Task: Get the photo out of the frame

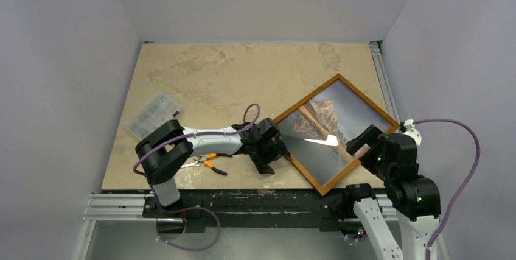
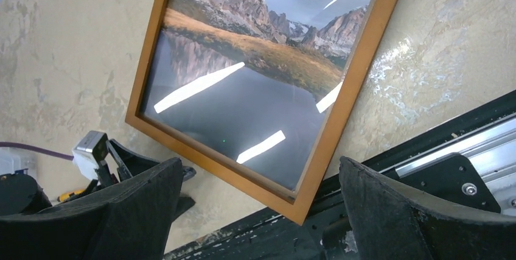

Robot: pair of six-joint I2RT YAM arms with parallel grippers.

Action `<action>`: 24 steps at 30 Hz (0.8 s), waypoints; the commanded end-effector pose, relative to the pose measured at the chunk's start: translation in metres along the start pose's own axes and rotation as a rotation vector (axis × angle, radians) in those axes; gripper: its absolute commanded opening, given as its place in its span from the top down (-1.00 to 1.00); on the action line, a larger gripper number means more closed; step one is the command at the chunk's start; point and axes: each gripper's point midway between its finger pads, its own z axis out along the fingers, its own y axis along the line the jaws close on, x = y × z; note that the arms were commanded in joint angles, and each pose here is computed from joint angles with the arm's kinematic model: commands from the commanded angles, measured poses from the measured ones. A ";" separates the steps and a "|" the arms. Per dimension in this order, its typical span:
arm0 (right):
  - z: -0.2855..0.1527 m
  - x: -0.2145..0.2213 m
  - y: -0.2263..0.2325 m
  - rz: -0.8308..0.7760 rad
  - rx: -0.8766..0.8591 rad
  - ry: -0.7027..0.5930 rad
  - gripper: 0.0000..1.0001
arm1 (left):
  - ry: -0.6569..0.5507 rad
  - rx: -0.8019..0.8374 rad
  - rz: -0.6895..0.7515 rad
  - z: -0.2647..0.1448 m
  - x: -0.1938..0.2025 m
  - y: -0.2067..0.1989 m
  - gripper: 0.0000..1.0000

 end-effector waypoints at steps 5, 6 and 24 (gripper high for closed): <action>-0.004 -0.002 0.002 -0.030 0.004 0.023 -0.97 | -0.091 0.022 -0.074 0.012 -0.014 -0.031 -0.70; -0.004 0.000 0.001 -0.033 0.013 0.032 -0.97 | -0.088 0.013 -0.080 0.013 -0.014 -0.033 -0.71; -0.026 -0.004 -0.006 0.011 0.011 -0.010 -0.94 | -0.156 -0.156 -0.197 0.036 -0.027 -0.008 -0.30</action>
